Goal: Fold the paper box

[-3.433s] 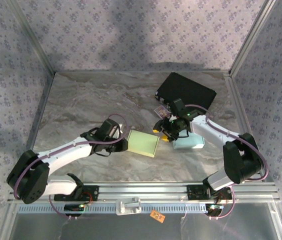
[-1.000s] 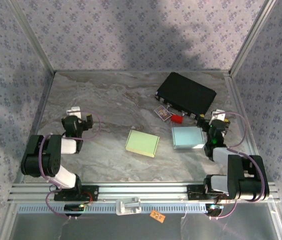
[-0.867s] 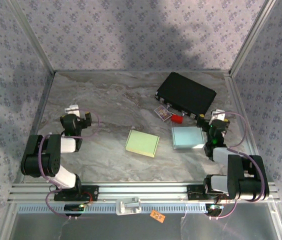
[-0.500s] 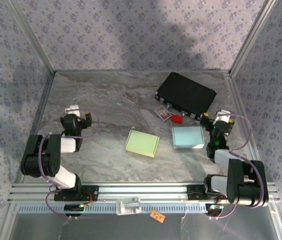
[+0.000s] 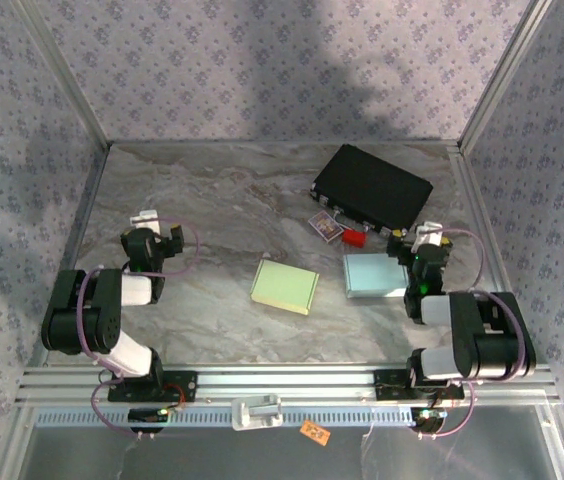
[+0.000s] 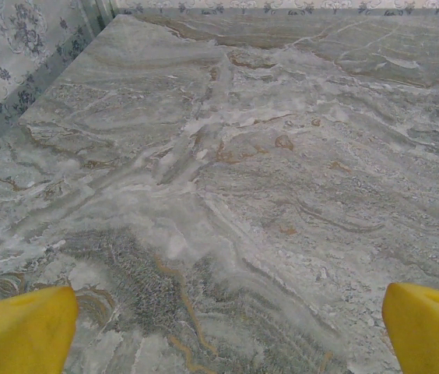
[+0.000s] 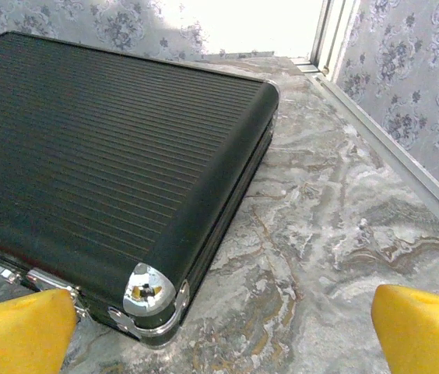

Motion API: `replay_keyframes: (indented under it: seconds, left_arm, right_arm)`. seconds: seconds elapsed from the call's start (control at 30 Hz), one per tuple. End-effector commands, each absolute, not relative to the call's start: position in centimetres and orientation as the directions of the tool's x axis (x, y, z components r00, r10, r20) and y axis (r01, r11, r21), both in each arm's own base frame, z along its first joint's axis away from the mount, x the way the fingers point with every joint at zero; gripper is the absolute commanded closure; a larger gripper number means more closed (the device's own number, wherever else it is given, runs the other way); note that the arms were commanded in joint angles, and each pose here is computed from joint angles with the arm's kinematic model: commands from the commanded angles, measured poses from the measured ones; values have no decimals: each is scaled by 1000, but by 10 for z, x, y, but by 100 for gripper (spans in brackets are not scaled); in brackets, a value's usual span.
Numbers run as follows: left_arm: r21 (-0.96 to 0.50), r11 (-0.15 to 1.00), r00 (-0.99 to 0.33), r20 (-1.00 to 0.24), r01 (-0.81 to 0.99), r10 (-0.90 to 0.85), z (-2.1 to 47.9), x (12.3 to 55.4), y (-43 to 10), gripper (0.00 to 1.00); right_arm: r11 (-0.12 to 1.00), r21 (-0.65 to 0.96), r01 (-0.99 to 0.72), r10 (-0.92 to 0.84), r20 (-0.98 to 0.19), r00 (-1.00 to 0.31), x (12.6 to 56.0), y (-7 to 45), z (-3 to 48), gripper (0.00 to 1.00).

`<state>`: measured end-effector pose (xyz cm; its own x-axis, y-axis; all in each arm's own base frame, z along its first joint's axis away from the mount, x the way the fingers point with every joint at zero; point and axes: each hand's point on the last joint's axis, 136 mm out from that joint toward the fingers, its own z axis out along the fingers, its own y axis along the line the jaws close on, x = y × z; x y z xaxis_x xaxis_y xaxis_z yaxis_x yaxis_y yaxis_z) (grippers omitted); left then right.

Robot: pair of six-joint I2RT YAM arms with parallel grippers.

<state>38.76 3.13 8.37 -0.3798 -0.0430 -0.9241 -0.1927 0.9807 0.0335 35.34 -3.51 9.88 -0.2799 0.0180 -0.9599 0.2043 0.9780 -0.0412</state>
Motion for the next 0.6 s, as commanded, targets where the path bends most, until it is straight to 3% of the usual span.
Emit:
replay_keyframes:
  seconds: [0.0,0.23,0.33,0.57]
  left_arm:
    - [15,979,-355,-933,-202,-59,91,393,33,0]
    - [15,979,-355,-933,-202,-59,91,393,33,0]
    - [16,979,-355,-933,-201,-57,91,393,32,0]
    - [16,979,-355,-933,-202,-58,91,393,32,0]
  right_arm:
    - [979,-59,197,-10,-970,-242,359,-34,98,1]
    - [976,-62,210,4,-954,-298,370,-37,94,1]
    - [971,-84,223,8,-924,-383,386,-40,87,1]
    - [972,-84,222,7,-926,-378,385,-40,87,1]
